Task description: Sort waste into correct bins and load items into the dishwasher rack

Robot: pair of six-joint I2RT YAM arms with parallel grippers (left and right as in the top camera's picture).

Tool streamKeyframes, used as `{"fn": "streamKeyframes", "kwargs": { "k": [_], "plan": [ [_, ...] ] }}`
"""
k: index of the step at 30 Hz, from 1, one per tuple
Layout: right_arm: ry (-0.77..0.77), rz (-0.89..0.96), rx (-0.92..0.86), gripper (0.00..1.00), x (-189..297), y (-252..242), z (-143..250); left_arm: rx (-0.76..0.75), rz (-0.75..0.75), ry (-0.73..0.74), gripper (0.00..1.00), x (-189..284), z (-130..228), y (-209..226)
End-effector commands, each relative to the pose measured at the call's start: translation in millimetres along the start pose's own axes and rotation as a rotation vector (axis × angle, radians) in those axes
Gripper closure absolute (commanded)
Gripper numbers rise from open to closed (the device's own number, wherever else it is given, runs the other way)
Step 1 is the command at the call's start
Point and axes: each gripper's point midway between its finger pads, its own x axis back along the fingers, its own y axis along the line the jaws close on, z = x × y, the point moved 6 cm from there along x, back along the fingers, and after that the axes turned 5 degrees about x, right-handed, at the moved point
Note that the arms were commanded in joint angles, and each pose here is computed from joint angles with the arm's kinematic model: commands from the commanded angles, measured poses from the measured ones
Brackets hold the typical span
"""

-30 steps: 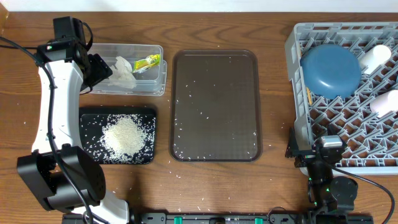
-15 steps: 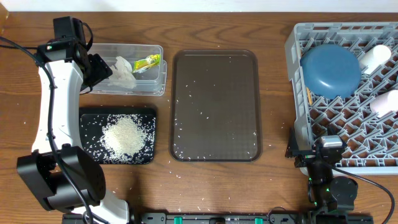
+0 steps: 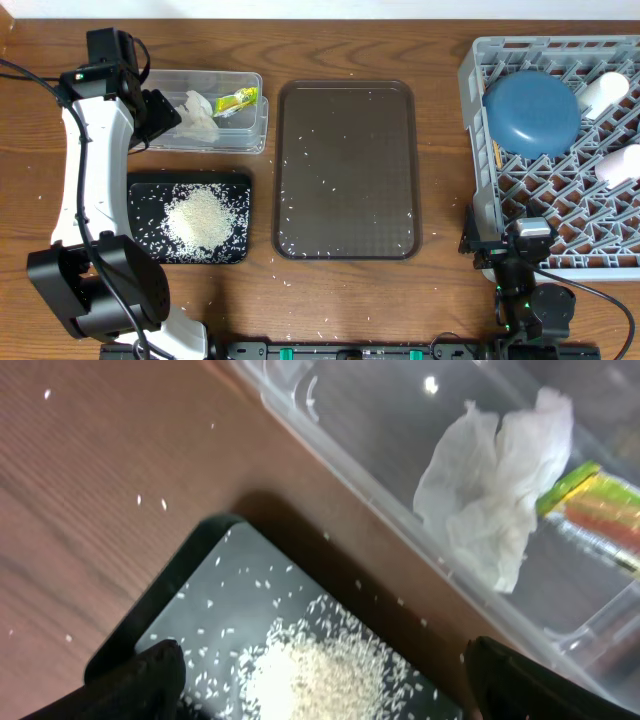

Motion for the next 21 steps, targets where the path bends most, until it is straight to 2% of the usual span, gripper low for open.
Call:
{"fn": "streamKeyframes", "kwargs": {
  "k": [1,4,8,15,21],
  "plan": [
    [-0.001,0.01,0.007,0.01,0,-2,0,0.008,0.026,0.021,0.08,7,6,1],
    [-0.001,0.01,0.006,0.01,0,-2,0,-0.011,0.022,0.094,0.08,9,22,2],
    [-0.001,0.011,0.007,0.01,0,-2,0,-0.064,0.011,0.121,0.08,7,47,-1],
    [-0.001,0.01,0.007,0.01,0,-2,0,-0.117,0.097,0.022,0.08,-16,86,-5],
    [-0.001,0.01,0.007,0.01,0,-2,0,-0.112,0.135,-0.019,0.08,-40,129,21]
  ]
}}
